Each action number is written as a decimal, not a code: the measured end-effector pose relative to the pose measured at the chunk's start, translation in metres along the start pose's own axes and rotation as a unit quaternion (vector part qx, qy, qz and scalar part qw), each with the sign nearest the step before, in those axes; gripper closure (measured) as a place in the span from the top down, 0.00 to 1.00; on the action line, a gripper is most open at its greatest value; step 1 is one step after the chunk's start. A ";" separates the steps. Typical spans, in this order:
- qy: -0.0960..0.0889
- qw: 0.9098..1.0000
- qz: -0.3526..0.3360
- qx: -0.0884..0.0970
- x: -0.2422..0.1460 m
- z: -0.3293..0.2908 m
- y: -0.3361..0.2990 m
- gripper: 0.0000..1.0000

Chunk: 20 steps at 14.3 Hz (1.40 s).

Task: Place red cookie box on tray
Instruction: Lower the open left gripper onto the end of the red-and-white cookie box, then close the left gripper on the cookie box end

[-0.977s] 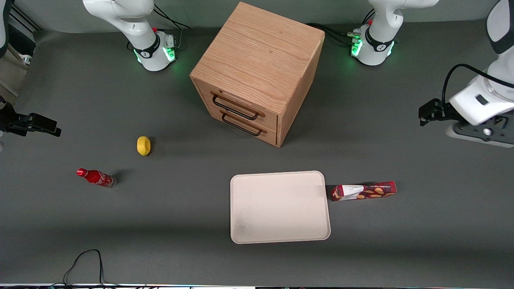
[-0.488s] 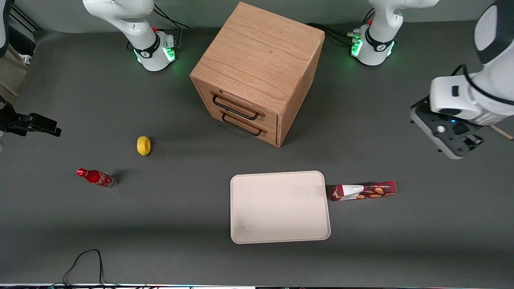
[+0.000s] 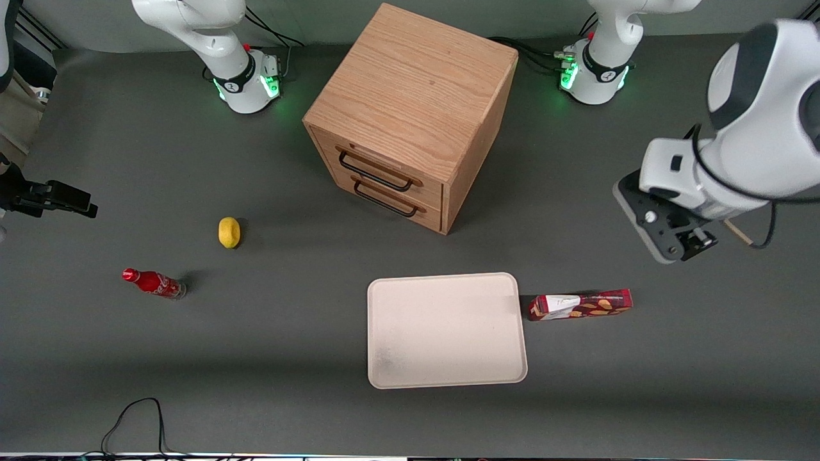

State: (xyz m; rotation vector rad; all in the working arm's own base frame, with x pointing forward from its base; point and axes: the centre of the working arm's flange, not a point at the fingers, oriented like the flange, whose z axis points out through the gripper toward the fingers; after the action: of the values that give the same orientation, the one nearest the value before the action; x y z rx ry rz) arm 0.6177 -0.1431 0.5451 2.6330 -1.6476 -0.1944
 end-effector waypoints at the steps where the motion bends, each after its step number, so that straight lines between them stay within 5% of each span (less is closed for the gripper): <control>1: -0.005 1.000 0.001 -0.008 0.006 0.018 -0.007 1.00; 5: -0.010 1.000 0.003 -0.022 0.027 0.099 -0.030 1.00; 11: -0.001 1.000 0.009 -0.014 0.031 0.194 -0.026 1.00; 18: 0.010 0.997 0.058 0.059 0.045 0.240 -0.028 1.00; 20: 0.013 0.995 0.071 0.067 0.047 0.248 -0.035 1.00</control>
State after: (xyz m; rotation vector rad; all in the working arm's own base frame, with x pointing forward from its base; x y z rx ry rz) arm 0.6387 -0.1594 0.2919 2.5837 -1.8936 -0.0479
